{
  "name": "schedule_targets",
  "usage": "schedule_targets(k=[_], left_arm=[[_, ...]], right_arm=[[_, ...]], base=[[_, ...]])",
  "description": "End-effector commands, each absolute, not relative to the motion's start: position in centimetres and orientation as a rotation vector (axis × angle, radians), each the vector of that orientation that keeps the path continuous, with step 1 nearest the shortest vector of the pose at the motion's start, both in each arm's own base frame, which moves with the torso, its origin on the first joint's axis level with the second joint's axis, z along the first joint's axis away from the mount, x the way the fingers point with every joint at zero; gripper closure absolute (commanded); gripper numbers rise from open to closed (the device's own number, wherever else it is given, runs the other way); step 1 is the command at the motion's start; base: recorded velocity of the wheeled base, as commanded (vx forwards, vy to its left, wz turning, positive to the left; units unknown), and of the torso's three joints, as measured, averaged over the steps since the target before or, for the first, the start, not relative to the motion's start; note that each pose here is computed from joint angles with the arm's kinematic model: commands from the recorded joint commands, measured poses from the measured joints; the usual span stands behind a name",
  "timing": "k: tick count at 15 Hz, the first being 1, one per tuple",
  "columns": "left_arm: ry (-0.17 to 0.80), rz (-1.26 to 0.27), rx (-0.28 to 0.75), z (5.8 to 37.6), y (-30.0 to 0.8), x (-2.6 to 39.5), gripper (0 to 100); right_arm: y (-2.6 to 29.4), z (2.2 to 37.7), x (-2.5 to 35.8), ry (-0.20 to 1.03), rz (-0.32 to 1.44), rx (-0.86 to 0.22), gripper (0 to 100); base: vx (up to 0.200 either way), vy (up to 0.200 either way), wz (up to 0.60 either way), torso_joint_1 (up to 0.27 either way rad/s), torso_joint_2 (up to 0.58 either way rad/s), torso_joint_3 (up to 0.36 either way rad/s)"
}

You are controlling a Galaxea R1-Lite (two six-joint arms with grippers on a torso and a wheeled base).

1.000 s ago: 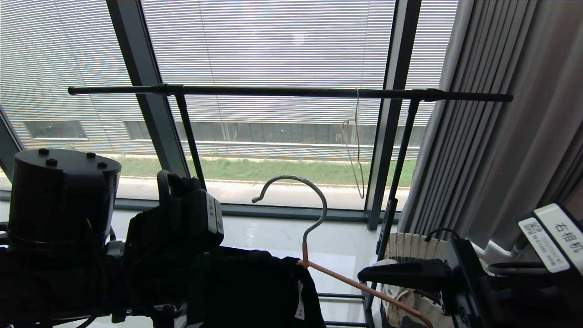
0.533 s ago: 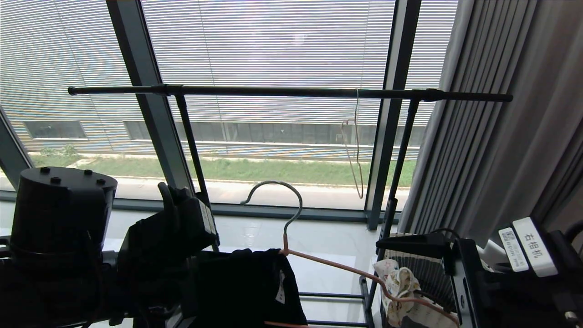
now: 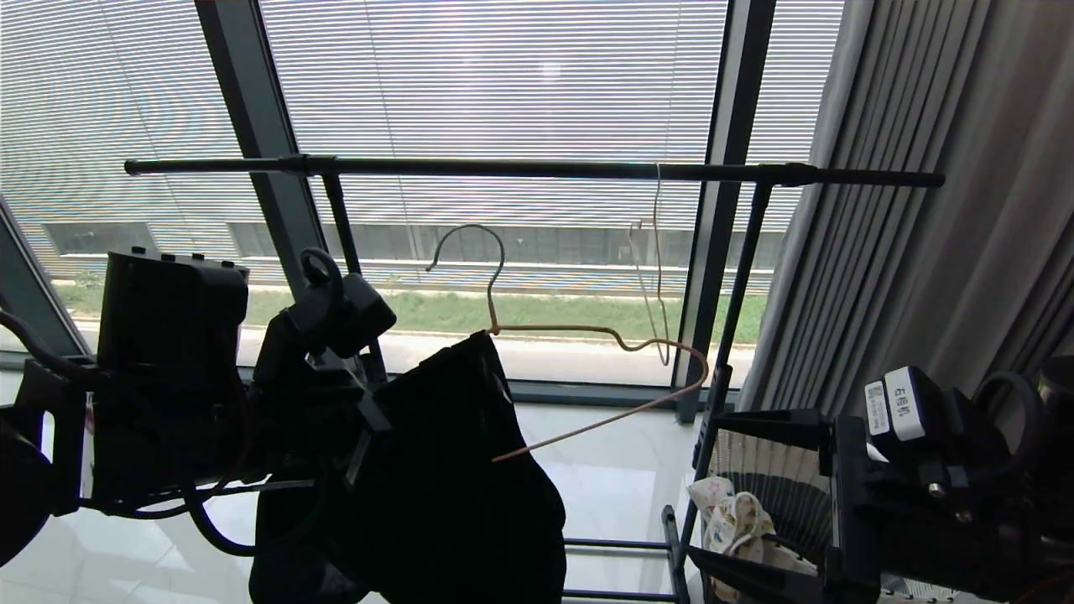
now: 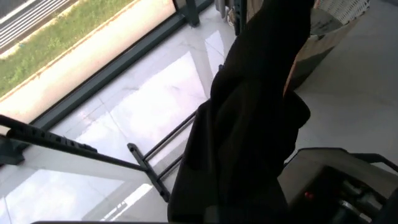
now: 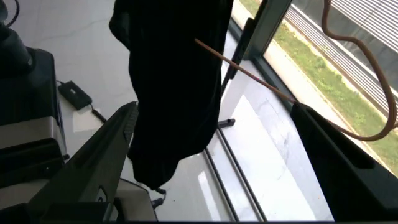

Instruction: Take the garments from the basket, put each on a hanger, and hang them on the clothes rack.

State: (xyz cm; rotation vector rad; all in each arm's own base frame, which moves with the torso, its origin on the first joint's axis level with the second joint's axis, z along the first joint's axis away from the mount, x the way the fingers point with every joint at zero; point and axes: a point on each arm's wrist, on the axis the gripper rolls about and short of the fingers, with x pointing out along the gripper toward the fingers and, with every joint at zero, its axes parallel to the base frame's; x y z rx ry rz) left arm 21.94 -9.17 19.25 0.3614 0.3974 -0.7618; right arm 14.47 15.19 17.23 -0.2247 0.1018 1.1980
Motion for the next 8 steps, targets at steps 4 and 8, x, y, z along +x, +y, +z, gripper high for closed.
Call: schedule_targets(k=[4, 8], left_arm=[[0.265, -0.682, 0.348, 20.3, -10.5, 23.9, 100], [0.238, -0.709, 0.340, 21.0, -11.3, 23.7, 100]], right_arm=[[18.1, 14.7, 15.8, 0.342, 1.073, -0.075, 0], [23.2, 14.4, 19.4, 0.395, 0.847, 0.093, 0]], base=[[0.000, 0.000, 0.00, 0.000, 0.00, 0.000], [0.000, 0.000, 0.00, 0.000, 0.00, 0.000]])
